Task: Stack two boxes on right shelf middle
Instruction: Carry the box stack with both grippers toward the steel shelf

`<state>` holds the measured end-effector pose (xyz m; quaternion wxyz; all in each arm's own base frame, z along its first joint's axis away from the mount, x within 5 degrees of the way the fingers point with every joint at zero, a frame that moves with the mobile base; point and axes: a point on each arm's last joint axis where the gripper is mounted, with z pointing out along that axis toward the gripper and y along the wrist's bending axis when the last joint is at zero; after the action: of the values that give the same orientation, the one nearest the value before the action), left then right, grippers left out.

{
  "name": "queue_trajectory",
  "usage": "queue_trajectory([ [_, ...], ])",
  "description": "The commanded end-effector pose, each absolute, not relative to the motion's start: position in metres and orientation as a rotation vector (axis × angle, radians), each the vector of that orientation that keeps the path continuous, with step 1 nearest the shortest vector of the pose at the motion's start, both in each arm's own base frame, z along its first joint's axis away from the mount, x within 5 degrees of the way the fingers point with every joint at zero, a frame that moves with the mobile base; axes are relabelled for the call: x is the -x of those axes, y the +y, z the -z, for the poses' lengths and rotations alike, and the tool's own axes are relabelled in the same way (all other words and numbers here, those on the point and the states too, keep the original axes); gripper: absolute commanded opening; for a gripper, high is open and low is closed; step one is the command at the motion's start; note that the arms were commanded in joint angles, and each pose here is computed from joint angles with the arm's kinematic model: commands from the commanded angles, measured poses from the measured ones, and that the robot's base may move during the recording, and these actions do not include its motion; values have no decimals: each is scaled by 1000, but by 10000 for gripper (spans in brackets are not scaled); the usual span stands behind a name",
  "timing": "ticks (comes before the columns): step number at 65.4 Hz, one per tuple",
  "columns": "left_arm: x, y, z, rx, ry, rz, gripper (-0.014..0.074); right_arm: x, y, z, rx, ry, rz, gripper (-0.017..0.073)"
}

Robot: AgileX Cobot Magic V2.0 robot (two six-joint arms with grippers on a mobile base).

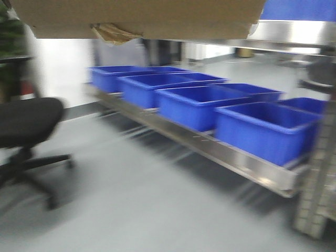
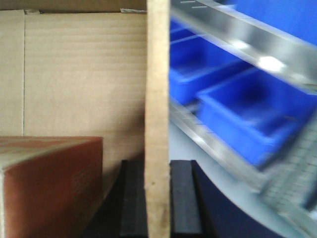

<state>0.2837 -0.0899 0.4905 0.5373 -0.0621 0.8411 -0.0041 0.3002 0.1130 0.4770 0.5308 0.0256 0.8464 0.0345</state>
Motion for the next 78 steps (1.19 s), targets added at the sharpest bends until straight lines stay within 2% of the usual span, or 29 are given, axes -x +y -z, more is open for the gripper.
queue_trajectory([
  [1, -280, -87, -501, 148, 1938, 14, -111, -297, 107, -489, -55, 1951, -66, -153],
  [78, -280, -85, -502, 144, 1926, -15, -111, -297, 107, -489, -55, 1951, -66, -153],
])
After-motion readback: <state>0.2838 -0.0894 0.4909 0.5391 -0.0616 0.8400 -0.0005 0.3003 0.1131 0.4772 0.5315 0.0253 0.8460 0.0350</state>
